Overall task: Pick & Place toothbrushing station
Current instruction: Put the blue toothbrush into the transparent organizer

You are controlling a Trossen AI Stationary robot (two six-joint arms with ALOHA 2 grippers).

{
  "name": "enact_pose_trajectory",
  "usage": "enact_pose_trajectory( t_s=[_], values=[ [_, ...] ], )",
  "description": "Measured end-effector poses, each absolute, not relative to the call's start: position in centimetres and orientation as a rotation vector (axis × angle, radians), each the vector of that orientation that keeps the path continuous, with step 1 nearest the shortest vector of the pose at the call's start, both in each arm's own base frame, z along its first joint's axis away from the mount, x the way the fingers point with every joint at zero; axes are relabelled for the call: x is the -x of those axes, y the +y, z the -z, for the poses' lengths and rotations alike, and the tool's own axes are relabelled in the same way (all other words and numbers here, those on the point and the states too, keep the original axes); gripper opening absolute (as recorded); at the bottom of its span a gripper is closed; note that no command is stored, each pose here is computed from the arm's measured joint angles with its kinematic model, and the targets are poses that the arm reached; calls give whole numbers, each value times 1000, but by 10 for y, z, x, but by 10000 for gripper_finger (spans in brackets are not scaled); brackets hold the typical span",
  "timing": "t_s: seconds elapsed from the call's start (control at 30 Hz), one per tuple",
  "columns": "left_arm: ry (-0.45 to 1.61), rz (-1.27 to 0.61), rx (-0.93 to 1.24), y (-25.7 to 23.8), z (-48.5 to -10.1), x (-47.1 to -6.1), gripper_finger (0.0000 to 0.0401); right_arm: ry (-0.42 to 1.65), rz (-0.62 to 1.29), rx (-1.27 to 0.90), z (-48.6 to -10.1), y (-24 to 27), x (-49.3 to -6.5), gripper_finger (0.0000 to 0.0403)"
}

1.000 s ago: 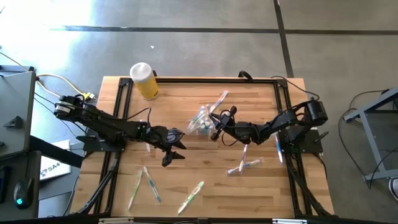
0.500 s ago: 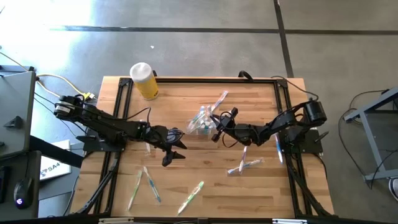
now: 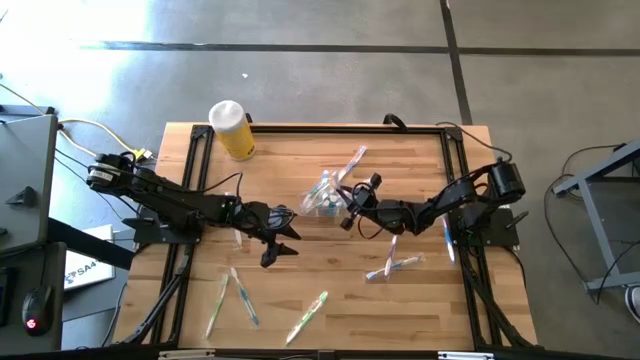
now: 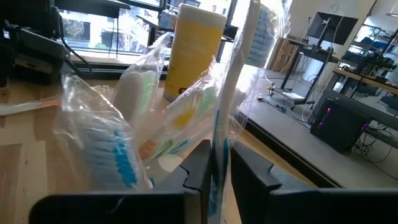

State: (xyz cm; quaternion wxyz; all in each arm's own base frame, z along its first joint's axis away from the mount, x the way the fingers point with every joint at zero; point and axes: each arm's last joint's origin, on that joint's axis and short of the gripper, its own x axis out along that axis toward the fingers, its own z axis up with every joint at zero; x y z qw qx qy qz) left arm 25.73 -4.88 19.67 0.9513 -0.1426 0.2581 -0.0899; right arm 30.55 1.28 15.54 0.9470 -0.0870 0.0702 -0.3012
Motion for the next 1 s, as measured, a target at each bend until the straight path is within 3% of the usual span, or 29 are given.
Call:
enact_pose_trajectory(
  t_s=[0.6,1.0],
  values=[
    [525,183,290,-49,-197,-257,232,185,695,315,-157,23,-302,211],
    [524,178,289,-49,-197,-257,232,93,708,391,-172,38,-300,218]
  ],
)
